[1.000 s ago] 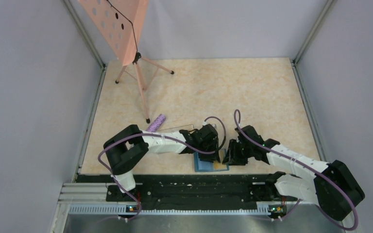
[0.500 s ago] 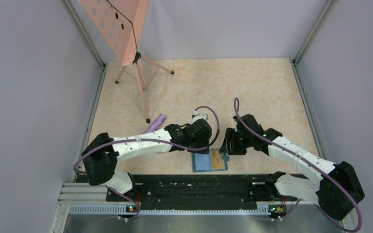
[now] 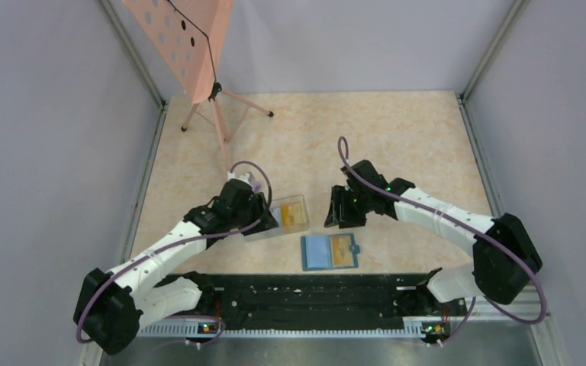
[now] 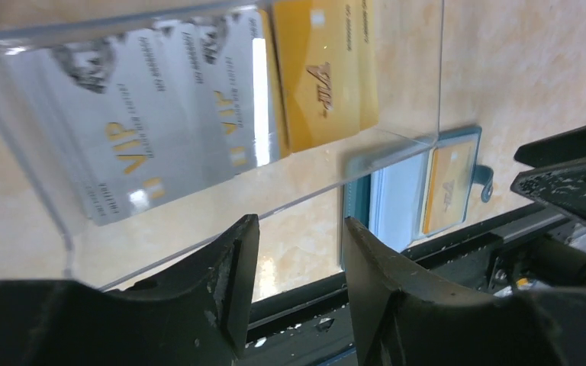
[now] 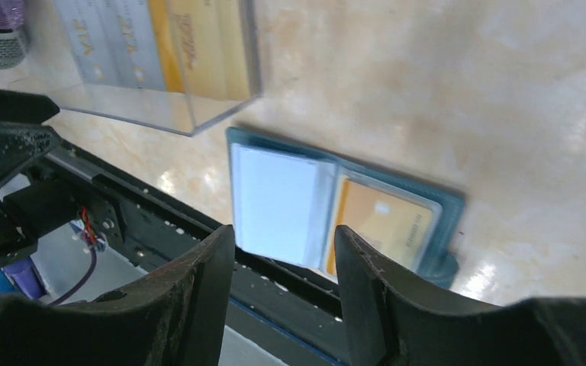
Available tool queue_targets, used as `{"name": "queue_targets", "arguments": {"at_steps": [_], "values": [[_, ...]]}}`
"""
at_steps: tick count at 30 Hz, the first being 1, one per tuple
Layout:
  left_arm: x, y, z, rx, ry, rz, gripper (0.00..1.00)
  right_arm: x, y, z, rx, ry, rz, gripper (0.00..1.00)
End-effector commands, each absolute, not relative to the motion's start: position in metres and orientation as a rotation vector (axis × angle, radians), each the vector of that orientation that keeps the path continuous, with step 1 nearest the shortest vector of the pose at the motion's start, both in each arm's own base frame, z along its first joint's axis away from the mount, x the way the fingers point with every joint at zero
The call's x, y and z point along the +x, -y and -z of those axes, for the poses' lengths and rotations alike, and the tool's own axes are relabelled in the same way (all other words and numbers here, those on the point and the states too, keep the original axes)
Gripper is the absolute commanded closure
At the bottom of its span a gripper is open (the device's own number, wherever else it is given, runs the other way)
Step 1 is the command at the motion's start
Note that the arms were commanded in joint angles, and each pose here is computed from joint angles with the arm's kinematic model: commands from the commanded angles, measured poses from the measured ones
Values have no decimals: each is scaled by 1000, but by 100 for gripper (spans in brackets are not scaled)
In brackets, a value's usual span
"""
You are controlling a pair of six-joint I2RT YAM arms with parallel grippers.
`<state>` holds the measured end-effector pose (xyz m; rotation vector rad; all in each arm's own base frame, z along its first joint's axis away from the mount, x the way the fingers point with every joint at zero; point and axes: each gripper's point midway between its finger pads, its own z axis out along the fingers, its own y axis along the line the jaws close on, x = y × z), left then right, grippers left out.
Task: Put the credit cards into the card holder
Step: Move the storage box to the center of the board.
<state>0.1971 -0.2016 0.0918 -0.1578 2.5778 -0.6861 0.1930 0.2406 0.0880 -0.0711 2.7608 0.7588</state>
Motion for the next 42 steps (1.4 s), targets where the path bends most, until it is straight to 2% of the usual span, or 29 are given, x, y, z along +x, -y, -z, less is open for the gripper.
{"name": "queue_targets", "arguments": {"at_steps": [1,5,11,14,24,30,42], "values": [[204,180,-107,-171,-2498,760,50,214,-283,-114,-167,-2668,-834,50],[208,147,-107,-212,-2512,623,50,222,-315,-123,-231,-2648,-884,53],[212,90,-104,-269,-2553,213,50,232,-351,-132,-290,-2622,-936,55],[214,79,-98,-274,-2586,115,51,231,-360,-130,-304,-2626,-954,55],[225,102,-63,-217,-2751,185,58,228,-370,-133,-347,-2585,-1025,57],[224,134,-53,-202,-2778,398,76,230,-374,-124,-375,-2588,-1022,57],[229,193,-51,-123,-2772,510,79,241,-377,-85,-400,-2675,-909,58]]}}
